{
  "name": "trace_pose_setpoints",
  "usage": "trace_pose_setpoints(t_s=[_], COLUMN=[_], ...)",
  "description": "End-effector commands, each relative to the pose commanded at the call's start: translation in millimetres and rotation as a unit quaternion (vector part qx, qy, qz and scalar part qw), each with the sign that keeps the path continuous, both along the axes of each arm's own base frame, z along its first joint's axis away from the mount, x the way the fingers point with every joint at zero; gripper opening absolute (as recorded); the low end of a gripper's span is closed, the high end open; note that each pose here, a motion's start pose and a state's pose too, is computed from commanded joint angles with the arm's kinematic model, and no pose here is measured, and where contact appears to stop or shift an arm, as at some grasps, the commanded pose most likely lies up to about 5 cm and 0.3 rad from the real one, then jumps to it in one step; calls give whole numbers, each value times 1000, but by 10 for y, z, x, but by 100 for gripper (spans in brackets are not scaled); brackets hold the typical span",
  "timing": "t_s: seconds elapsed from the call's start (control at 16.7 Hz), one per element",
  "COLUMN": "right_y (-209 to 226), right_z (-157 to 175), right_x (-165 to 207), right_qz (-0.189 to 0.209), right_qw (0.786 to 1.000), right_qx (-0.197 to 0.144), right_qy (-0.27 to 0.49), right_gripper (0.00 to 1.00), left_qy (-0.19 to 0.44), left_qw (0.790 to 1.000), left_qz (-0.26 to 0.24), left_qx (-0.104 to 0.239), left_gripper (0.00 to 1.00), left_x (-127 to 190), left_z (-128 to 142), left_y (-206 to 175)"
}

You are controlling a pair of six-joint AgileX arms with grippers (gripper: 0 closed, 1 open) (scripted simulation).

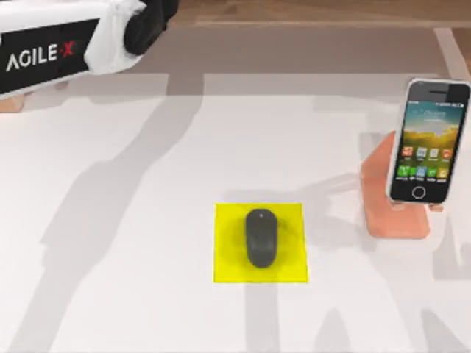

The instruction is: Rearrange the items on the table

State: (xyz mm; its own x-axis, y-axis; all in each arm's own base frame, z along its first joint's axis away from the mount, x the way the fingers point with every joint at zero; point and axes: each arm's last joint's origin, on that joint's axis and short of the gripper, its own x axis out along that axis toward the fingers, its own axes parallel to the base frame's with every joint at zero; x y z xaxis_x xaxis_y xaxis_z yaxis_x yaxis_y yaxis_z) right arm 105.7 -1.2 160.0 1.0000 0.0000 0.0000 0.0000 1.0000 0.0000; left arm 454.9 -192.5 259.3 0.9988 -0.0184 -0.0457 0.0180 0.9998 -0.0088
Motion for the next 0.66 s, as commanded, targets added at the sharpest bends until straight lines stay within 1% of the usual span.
trace_pose_setpoints(t_s=[0.3, 0.36, 0.66], right_y=[0, 0, 0], right_z=[0, 0, 0], right_x=[0, 0, 0], right_qz=[0, 0, 0], right_qw=[1000, 1000, 1000], right_qx=[0, 0, 0], right_qy=[0, 0, 0], right_gripper=[100, 100, 100], left_qy=[0, 0, 0], left_qw=[1000, 1000, 1000], left_qz=[0, 0, 0], left_qx=[0, 0, 0], left_gripper=[98, 100, 100], left_x=[0, 0, 0], left_z=[0, 0, 0], left_y=[0, 0, 0])
